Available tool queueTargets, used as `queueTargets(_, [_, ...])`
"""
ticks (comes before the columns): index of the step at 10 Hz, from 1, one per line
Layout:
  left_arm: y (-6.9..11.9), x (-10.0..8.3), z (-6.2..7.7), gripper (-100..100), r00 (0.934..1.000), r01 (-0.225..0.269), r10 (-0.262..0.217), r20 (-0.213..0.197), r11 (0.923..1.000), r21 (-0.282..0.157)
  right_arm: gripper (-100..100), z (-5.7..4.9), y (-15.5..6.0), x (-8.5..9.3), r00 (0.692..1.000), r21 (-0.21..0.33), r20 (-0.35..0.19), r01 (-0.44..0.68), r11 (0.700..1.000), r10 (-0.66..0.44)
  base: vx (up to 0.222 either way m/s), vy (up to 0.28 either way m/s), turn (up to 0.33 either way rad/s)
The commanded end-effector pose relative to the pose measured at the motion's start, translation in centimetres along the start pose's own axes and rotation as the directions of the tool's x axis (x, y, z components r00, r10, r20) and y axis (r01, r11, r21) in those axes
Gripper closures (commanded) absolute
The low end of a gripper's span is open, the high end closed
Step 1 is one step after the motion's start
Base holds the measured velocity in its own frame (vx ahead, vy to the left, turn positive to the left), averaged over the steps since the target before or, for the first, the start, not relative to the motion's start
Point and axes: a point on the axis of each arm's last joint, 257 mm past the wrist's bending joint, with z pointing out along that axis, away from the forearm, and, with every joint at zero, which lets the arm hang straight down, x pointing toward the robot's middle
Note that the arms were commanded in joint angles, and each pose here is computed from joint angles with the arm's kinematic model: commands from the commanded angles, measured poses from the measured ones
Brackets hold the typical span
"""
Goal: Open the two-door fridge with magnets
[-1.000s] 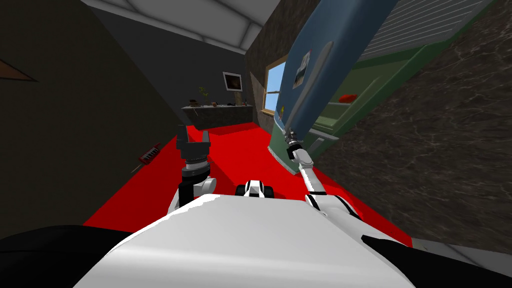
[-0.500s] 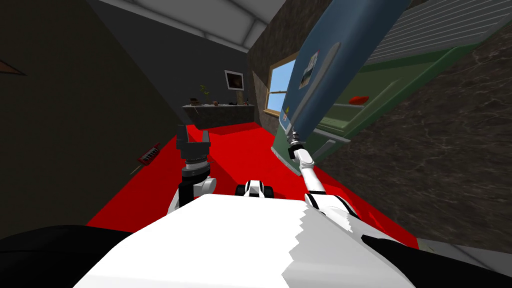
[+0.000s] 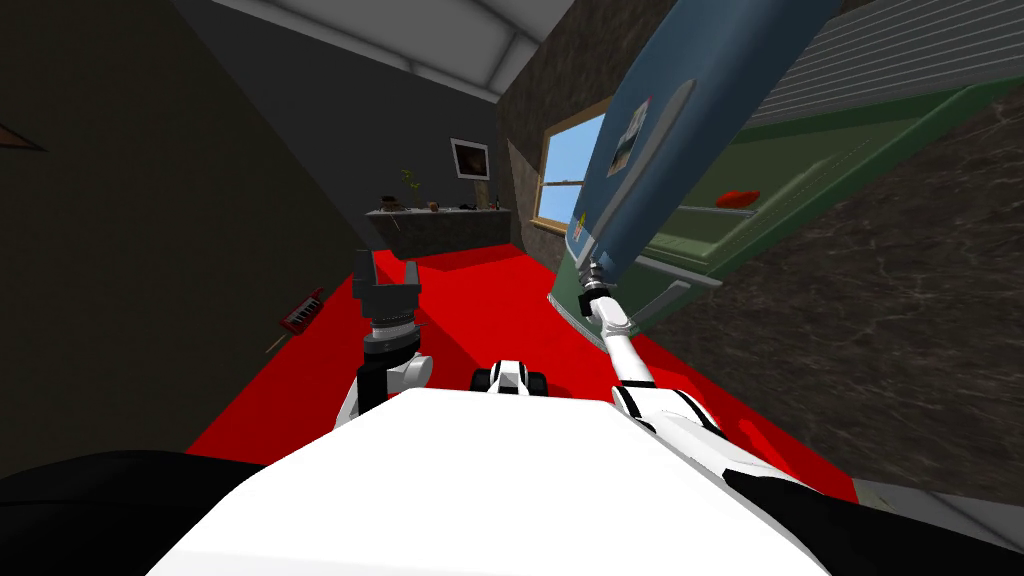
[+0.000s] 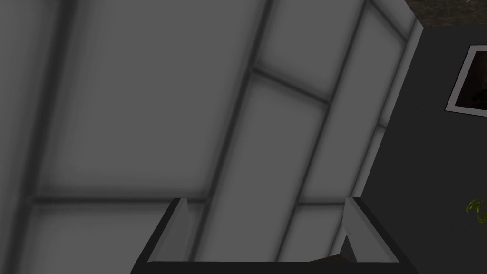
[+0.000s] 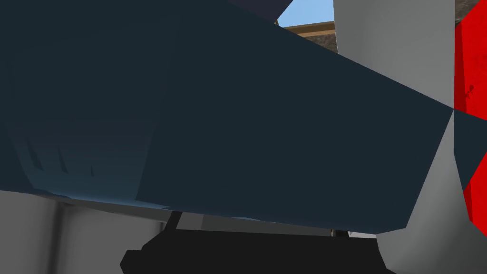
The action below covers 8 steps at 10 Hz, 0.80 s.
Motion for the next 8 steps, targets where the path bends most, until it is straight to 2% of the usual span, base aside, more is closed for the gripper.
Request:
queueTargets(1, [0.0,0.0,0.0,0,1.0000,0.000,0.000,0.000,1.0000,0.000,100,0.5,-0.7,2.5,0.998,0.015,-0.065,0.020,1.000,-0.019,0.066,0.342,-0.061])
queueTargets(3, [0.0,0.0,0.0,0,1.0000,0.000,0.000,0.000,1.0000,0.000,100,0.5,-0.8,2.3,0.998,0.016,-0.061,0.020,1.000,-0.019,0.058,0.203,-0.024])
queueTargets(4, [0.0,0.0,0.0,0,1.0000,0.000,0.000,0.000,1.0000,0.000,100,0.1,-1.0,8.1,0.985,0.014,-0.168,0.046,0.999,-0.043,0.014,0.165,0.361])
queueTargets(5, [0.0,0.0,0.0,0,1.0000,0.000,0.000,0.000,1.0000,0.000,100,0.0,-0.9,8.7,0.983,0.012,-0.180,0.044,0.999,-0.041,-0.009,0.162,0.287])
queueTargets(7, [0.0,0.0,0.0,0,1.0000,0.000,0.000,0.000,1.0000,0.000,100,0.0,-0.9,8.7,0.983,0.012,-0.180,0.044,0.999,-0.041,-0.006,0.040,0.048])
queueTargets(8, [0.0,0.0,0.0,0,1.0000,0.000,0.000,0.000,1.0000,0.000,100,-0.9,-1.6,14.4,0.956,0.012,-0.284,0.075,0.997,-0.069,-0.001,0.093,0.370])
